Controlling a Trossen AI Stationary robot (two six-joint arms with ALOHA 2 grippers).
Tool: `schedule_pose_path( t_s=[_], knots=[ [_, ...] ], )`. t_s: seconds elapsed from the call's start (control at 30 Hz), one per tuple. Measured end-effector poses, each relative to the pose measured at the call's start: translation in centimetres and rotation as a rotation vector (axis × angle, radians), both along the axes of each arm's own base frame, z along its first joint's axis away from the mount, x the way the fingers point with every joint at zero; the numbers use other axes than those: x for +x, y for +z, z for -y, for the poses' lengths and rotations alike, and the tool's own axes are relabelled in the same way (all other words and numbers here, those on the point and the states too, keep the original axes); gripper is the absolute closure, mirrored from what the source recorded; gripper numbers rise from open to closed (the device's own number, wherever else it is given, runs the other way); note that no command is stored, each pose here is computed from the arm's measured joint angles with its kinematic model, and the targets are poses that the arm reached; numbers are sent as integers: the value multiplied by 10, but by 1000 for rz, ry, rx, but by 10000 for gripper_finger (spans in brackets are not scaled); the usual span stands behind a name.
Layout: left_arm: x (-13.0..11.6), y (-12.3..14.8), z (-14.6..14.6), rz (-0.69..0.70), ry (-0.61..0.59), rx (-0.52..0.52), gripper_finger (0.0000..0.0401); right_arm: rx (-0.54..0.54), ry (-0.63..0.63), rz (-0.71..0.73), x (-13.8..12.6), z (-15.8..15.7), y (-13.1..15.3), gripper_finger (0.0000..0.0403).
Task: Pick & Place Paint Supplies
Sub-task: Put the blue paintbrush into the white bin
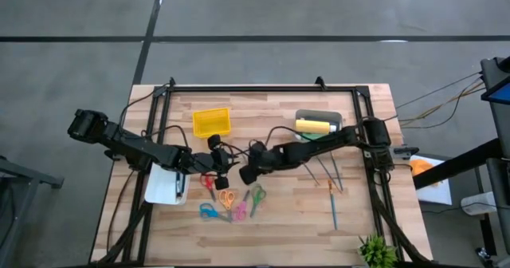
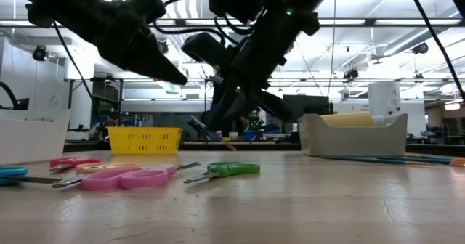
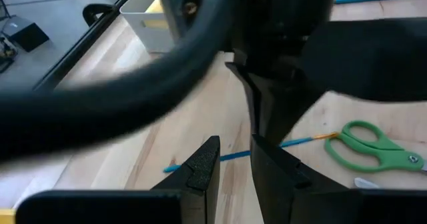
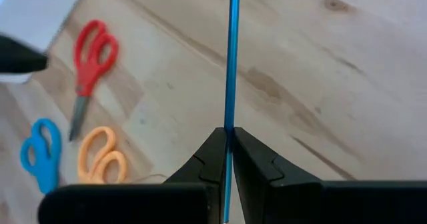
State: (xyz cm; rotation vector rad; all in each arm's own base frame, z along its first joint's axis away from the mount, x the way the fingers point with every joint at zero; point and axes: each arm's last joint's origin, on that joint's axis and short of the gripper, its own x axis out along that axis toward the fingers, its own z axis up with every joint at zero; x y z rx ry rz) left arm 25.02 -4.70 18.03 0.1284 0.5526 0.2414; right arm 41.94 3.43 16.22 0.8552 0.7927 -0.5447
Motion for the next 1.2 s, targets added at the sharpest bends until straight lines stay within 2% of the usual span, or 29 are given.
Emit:
schedule_pose_path(
  t_s=[0.27,0.57,1.2],
  knots=[
    [-1,-1,0,-17,0,4,314,83,-37,-36,-1,13,-1,385],
    [-1,-2,0,-21,3,4,314,118,-74,-95,6,15,-32,385],
    [-1,-1,0,-20,-3,4,315,117,-62,-106,13,20,-37,385]
  ],
)
